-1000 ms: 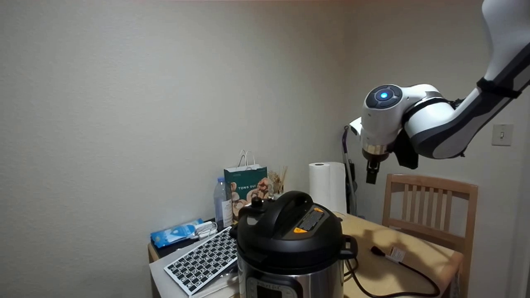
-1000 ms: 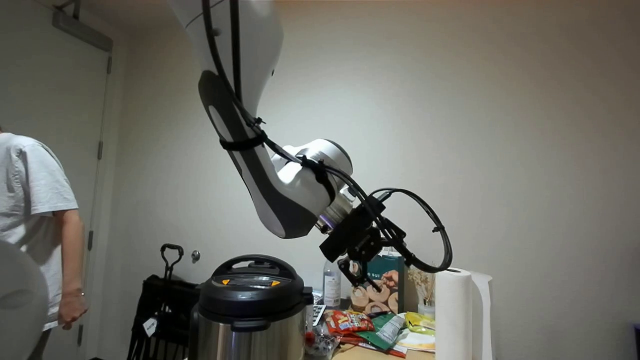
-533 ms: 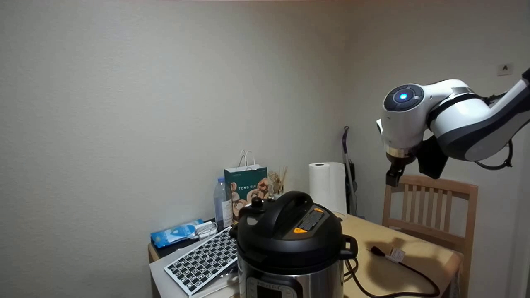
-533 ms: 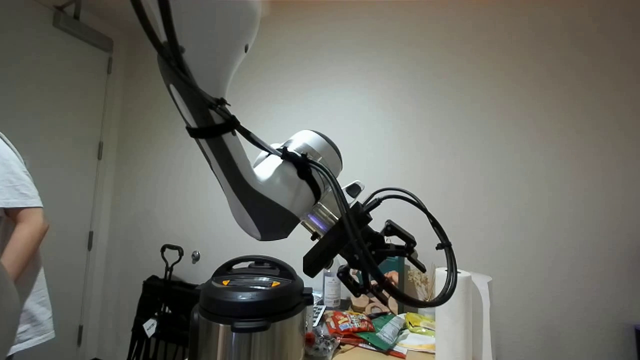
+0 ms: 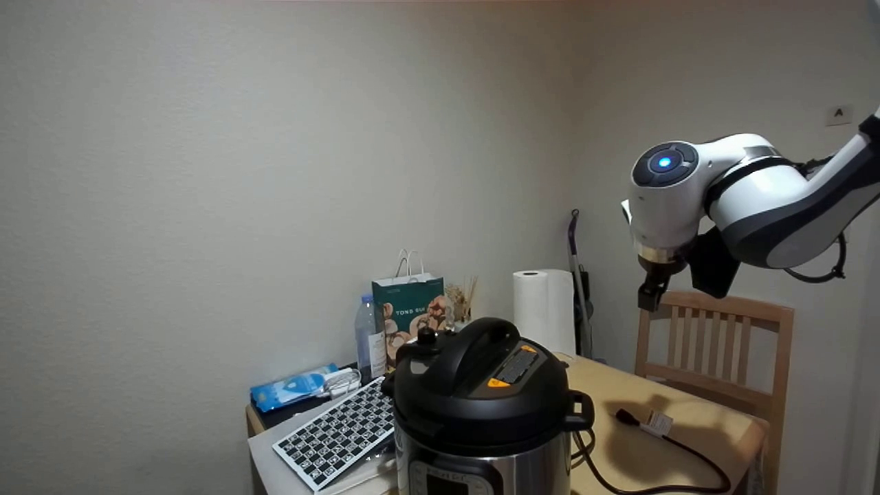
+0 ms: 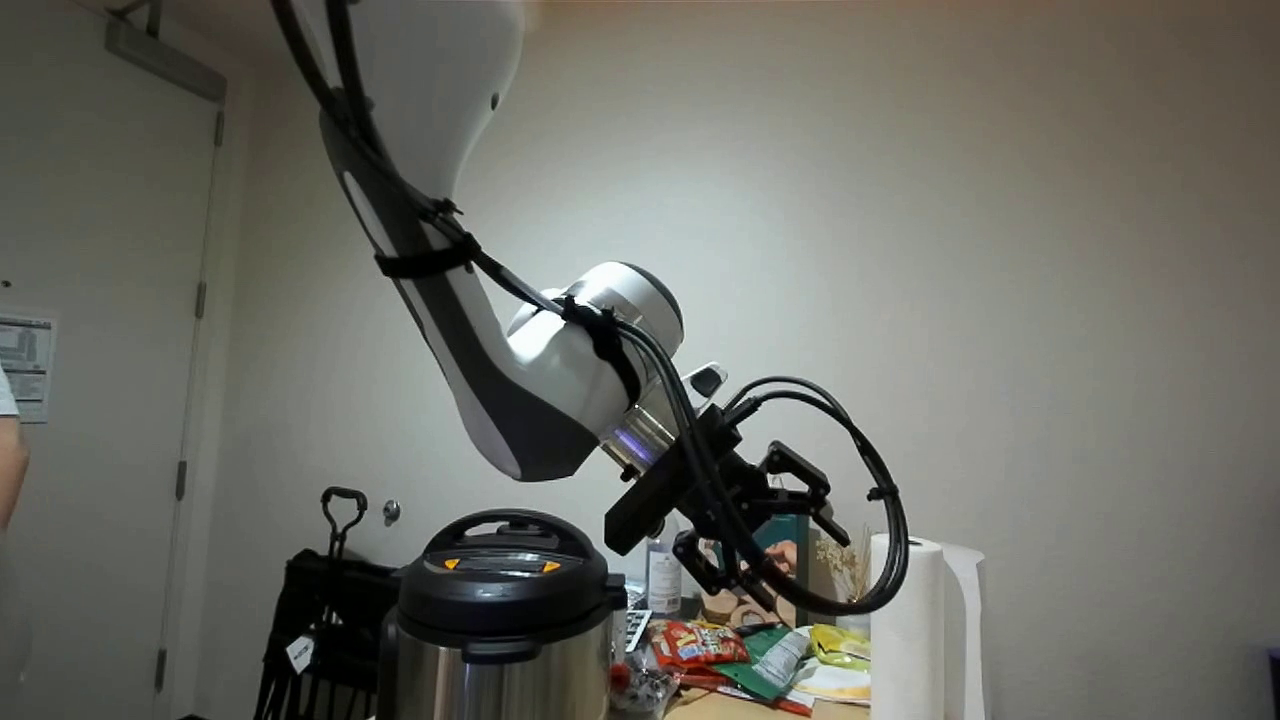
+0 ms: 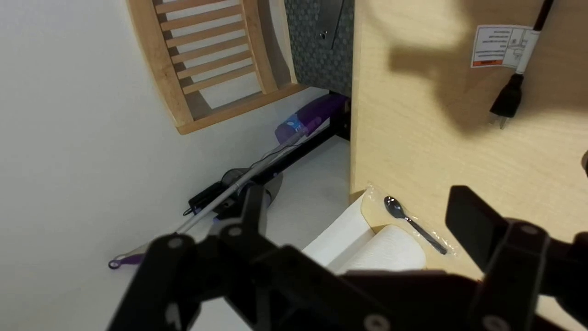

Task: Pick up the cable

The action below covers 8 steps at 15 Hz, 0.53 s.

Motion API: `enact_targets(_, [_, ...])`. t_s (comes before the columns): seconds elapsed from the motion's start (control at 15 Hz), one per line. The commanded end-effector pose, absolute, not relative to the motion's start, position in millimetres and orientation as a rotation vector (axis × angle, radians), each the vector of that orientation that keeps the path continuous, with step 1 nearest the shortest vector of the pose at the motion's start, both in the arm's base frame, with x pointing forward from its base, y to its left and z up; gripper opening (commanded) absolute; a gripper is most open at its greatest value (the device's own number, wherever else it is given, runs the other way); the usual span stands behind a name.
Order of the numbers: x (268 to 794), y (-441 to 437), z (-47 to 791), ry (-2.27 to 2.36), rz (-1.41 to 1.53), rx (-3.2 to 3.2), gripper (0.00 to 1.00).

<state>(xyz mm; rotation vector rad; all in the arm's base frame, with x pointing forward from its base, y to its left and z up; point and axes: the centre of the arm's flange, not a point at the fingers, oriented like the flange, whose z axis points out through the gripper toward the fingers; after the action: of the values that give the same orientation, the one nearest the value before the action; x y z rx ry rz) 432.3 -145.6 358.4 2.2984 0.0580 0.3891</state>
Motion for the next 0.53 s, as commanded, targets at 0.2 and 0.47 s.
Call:
enact_targets(0.2, [373.2, -183.6, 307.3, -0.26, 0.285, 2.358, 1.0])
enact_targets(0.47, [370.0, -193.5, 302.6, -0.273, 0.206, 2.361, 1.0])
